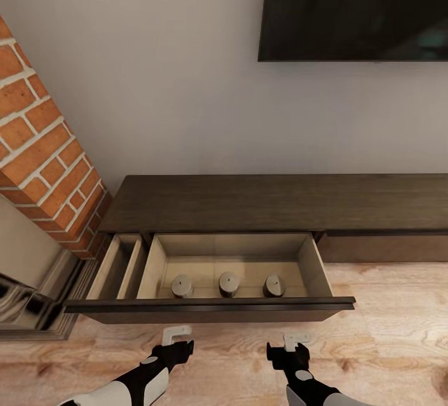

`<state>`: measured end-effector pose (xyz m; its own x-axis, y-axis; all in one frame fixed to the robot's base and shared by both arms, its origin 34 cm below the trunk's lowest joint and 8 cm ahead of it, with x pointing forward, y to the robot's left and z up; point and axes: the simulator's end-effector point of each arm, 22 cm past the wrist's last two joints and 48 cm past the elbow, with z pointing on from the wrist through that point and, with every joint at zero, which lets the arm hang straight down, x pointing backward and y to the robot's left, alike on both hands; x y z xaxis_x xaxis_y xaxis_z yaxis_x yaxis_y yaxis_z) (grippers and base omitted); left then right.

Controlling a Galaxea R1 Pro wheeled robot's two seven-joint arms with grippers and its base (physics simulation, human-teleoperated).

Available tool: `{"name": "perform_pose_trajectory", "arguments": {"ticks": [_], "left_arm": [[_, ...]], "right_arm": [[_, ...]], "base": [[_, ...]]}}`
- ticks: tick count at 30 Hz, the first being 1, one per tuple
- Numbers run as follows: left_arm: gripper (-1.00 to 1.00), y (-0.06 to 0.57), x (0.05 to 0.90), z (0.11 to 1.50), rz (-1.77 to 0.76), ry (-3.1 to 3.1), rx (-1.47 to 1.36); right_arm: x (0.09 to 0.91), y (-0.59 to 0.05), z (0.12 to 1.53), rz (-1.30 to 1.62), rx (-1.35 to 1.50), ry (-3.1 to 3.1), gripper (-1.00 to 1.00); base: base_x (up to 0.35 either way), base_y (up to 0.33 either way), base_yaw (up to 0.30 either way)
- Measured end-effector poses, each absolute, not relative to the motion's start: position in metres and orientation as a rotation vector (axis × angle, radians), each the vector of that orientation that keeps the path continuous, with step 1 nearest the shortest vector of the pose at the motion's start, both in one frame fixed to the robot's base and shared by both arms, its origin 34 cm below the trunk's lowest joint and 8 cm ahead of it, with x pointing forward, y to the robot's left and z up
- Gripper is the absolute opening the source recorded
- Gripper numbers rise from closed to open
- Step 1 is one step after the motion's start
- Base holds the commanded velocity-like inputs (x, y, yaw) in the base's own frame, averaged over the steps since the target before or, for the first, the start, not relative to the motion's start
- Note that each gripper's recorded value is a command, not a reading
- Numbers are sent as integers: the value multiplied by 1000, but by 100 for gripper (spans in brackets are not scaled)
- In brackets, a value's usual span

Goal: Place each of the two pumpkins and all three candles from the living room inside a cabinet in the living room (use any cabinet), then make sure every cabinet is closed, and position the cauldron so it is next to a table in the living room.

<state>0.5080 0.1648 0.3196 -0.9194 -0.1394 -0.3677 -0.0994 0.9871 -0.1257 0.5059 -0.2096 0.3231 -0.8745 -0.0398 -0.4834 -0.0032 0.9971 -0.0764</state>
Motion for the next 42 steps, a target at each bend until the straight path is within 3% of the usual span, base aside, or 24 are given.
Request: {"name": "perform_pose_trajectory", "arguments": {"ticks": [19, 42], "left_arm": [[100, 160, 508, 320, -156, 2746, -170], [100, 160, 506, 320, -154, 2750, -163]], "right_arm": [[505, -209, 323, -96, 21, 2638, 100], [505, -196, 324, -73, 7, 2638, 100]], "base": [[12, 0, 0], [317, 0, 0]]}}
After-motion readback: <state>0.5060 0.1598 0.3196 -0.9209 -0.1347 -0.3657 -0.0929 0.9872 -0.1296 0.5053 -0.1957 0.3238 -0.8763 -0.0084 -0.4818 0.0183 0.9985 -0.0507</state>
